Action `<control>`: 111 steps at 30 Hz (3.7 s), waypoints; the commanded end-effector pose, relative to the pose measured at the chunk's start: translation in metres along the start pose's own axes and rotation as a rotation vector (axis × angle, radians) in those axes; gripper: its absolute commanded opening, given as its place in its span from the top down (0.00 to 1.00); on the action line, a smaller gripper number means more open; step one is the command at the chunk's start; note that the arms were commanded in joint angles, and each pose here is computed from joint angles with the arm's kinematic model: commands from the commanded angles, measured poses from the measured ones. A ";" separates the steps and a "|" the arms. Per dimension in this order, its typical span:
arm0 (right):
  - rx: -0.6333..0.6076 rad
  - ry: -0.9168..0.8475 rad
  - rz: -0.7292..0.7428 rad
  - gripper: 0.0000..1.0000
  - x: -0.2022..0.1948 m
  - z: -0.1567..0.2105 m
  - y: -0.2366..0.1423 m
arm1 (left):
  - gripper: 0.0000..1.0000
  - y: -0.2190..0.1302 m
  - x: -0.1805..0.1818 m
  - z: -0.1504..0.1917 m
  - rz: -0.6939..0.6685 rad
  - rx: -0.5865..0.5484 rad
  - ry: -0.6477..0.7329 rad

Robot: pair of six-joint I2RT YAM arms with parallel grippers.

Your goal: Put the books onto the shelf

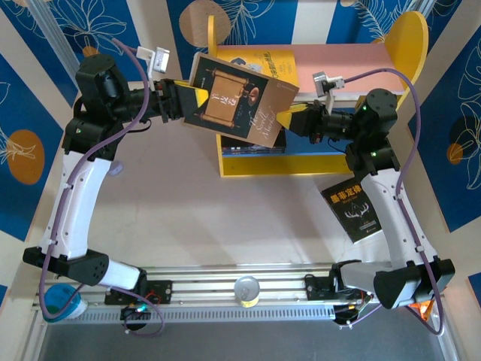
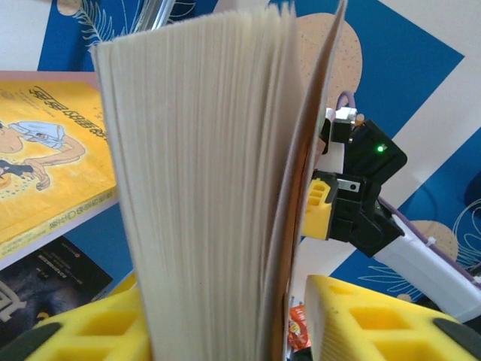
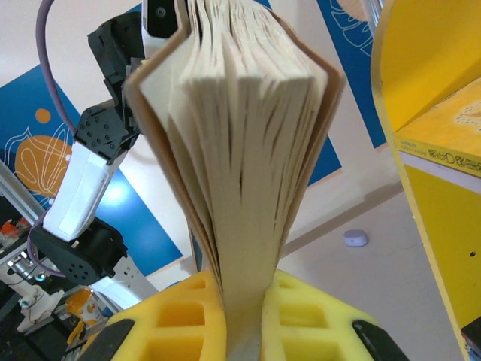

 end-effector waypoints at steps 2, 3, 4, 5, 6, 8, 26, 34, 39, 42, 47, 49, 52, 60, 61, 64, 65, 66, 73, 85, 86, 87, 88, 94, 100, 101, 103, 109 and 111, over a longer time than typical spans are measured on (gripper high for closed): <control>-0.006 -0.064 -0.018 1.00 0.015 -0.009 0.001 | 0.69 -0.001 0.000 -0.002 0.043 -0.012 0.034; -0.009 -0.064 -0.015 0.99 0.016 -0.009 0.001 | 0.73 -0.001 0.000 -0.001 0.040 -0.013 0.033; -0.008 -0.062 -0.014 0.98 0.015 -0.009 0.001 | 0.75 -0.001 0.000 -0.001 0.040 -0.014 0.035; -0.010 -0.062 -0.013 0.98 0.016 -0.009 0.001 | 0.79 -0.001 0.000 -0.001 0.042 -0.016 0.036; -0.011 -0.059 -0.011 0.97 0.015 -0.010 0.001 | 0.83 -0.001 0.000 0.000 0.043 -0.019 0.037; -0.014 -0.055 -0.007 0.95 0.015 -0.010 0.002 | 0.90 -0.001 0.000 0.000 0.039 -0.031 0.039; -0.123 0.006 0.118 0.62 0.013 -0.018 -0.002 | 1.00 -0.010 -0.007 -0.024 0.039 -0.346 0.030; -0.176 0.055 0.162 0.44 0.011 -0.030 -0.010 | 1.00 -0.006 -0.010 -0.033 0.064 -0.373 0.037; -0.176 0.072 0.151 0.39 0.009 -0.035 -0.009 | 1.00 -0.003 -0.009 -0.033 0.083 -0.385 0.029; -0.176 0.075 0.140 0.38 0.010 -0.037 -0.008 | 1.00 -0.001 -0.010 -0.035 0.097 -0.397 0.032; -0.178 0.076 0.126 0.37 0.011 -0.044 -0.006 | 1.00 0.005 -0.010 -0.036 0.116 -0.403 0.027; -0.177 0.078 0.119 0.37 0.012 -0.046 -0.005 | 1.00 0.009 -0.010 -0.036 0.127 -0.398 0.026; -0.176 0.079 0.112 0.39 0.012 -0.049 -0.005 | 1.00 0.016 -0.009 -0.034 0.132 -0.388 0.018; -0.173 0.078 0.099 0.60 0.015 -0.051 -0.004 | 1.00 0.025 -0.005 -0.026 0.091 -0.405 0.012; -0.172 0.077 0.097 0.63 0.016 -0.052 -0.004 | 1.00 0.027 -0.005 -0.025 0.088 -0.406 0.011; -0.167 0.068 0.097 0.78 0.019 -0.054 -0.006 | 1.00 0.033 -0.001 -0.021 0.078 -0.405 0.002; -0.164 0.062 0.096 0.84 0.021 -0.054 -0.006 | 1.00 0.035 -0.001 -0.020 0.078 -0.403 -0.001; -0.162 0.061 0.098 0.89 0.021 -0.055 -0.006 | 1.00 0.037 0.000 -0.020 0.076 -0.402 -0.007; -0.135 0.007 0.095 1.00 0.033 -0.065 -0.015 | 0.84 0.036 0.004 -0.013 -0.017 -0.373 -0.024; -0.148 0.039 0.177 1.00 0.023 -0.096 -0.035 | 0.67 -0.005 0.007 0.009 -0.508 -0.267 0.012; -0.148 0.045 0.182 1.00 0.021 -0.098 -0.036 | 0.67 -0.007 0.007 0.011 -0.523 -0.262 0.015; -0.147 0.054 0.187 1.00 0.017 -0.100 -0.036 | 0.67 -0.008 0.008 0.012 -0.536 -0.255 0.017; -0.147 0.061 0.193 1.00 0.015 -0.102 -0.036 | 0.66 -0.009 0.008 0.013 -0.545 -0.250 0.019; -0.134 0.107 0.203 1.00 -0.009 -0.107 -0.033 | 0.66 -0.012 0.009 0.017 -0.577 -0.230 0.029; -0.120 0.144 0.207 1.00 -0.028 -0.108 -0.028 | 0.66 -0.013 0.010 0.020 -0.595 -0.216 0.037; -0.117 0.148 0.207 1.00 -0.030 -0.107 -0.027 | 0.66 -0.013 0.010 0.020 -0.596 -0.215 0.040; -0.111 0.158 0.209 1.00 -0.036 -0.107 -0.024 | 0.66 -0.014 0.010 0.021 -0.600 -0.212 0.042; -0.096 0.175 0.222 1.00 -0.046 -0.107 -0.015 | 0.66 -0.013 0.010 0.023 -0.602 -0.203 0.043; -0.091 0.180 0.226 1.00 -0.049 -0.107 -0.013 | 0.66 -0.014 0.010 0.022 -0.604 -0.204 0.047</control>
Point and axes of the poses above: each hand's point on the last joint's axis, 136 mm out from that joint toward the fingers, its own y axis out along the fingers, its own x axis along the line the jaws close on, z = x × y, the point moved 9 cm from there along -y, back along the fingers, and after that the axes turned 13 degrees about y, right-handed, at the moved point
